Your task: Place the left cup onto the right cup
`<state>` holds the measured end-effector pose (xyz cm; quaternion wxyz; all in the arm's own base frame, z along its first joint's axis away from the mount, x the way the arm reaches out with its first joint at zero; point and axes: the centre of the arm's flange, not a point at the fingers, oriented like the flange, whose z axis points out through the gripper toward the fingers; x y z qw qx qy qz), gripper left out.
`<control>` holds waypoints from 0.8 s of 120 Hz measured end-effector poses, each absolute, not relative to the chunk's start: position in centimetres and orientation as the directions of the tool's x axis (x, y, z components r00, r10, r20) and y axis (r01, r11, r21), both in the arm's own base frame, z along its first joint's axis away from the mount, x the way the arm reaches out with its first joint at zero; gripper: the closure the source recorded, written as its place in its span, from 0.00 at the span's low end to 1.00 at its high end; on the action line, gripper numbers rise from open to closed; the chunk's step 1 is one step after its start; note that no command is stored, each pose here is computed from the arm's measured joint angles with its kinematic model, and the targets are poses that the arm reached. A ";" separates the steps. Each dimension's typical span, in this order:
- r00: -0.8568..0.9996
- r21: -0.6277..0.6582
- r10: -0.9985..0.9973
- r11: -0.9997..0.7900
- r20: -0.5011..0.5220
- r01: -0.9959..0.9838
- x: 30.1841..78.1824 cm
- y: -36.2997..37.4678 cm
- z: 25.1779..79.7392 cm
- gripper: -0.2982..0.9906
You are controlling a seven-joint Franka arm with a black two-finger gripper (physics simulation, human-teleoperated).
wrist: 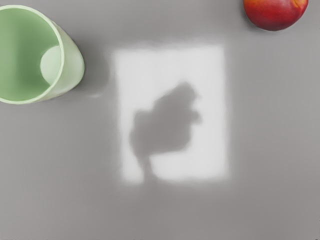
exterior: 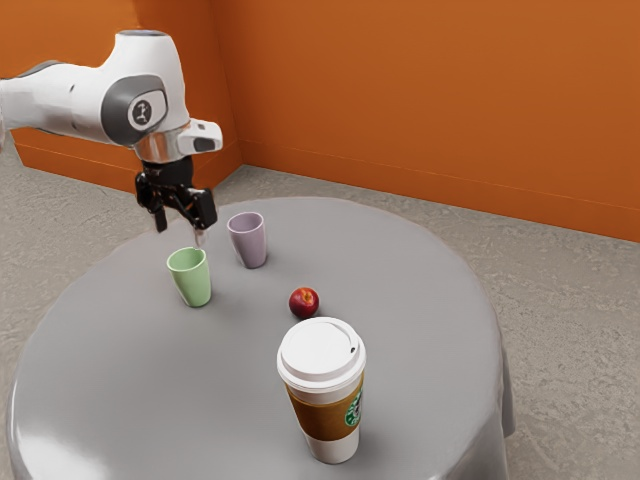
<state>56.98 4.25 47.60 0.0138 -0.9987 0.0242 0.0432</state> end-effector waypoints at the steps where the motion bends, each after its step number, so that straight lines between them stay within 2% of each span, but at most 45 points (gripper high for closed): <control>1: 0.995 -0.023 -0.047 -0.999 -0.089 -0.049 57.0 4.2 47.1 0.23; 21: 0.996 0.003 -0.034 -0.999 -0.079 -0.034 56.8 4.0 41.6 0.23; 61: 0.999 -0.020 0.054 -0.998 0.004 0.054 58.1 10.8 38.3 0.23; 96: 0.998 -0.007 0.056 -0.998 0.037 0.056 61.5 11.3 35.8 0.23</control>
